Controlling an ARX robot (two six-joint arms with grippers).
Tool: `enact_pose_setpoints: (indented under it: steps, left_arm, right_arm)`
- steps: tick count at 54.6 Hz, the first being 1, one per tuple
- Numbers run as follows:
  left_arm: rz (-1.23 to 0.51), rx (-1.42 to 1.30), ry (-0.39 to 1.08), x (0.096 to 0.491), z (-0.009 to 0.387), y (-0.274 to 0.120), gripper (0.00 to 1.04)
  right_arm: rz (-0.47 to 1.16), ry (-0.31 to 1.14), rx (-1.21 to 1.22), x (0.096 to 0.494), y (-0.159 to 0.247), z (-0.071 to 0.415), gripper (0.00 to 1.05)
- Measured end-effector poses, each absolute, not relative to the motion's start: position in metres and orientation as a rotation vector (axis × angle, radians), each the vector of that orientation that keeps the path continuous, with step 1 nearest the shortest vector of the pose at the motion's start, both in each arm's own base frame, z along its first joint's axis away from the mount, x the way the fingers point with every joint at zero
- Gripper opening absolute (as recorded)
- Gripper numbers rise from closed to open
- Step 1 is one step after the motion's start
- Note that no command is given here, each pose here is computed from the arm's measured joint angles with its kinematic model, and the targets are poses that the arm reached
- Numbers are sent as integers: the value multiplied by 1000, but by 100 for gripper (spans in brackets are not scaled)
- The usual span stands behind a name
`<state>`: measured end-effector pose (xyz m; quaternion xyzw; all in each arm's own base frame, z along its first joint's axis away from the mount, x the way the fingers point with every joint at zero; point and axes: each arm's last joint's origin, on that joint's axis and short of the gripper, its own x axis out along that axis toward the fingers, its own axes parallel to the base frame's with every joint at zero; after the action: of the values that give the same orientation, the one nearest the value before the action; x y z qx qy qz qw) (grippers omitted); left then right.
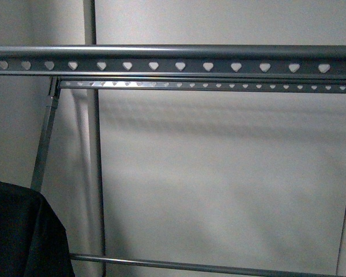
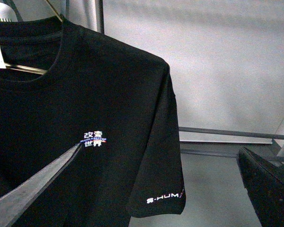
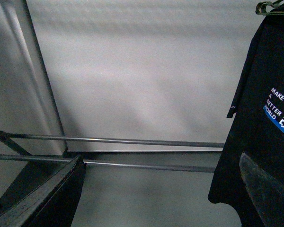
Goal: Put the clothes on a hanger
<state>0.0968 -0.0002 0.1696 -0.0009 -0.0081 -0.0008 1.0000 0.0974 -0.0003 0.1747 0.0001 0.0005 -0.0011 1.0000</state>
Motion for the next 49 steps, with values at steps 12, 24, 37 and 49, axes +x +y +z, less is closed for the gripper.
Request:
enact_pose_setpoints:
  steps: [12,24,37,49]
  left_arm:
    - [-2,-1,-16,97,170,0,98]
    - [-70,-200,295,116,179,8,98]
    - [289,-633,301,226,243,29,98]
    - [396,-673,383,332,233,21,98]
  right_arm:
    - [-2,1,0,97,0,175,97]
    - [1,1,0,97,0,175,97]
    - [-1,1,0,97,0,175,97]
    - [-1,1,0,97,0,175,97]
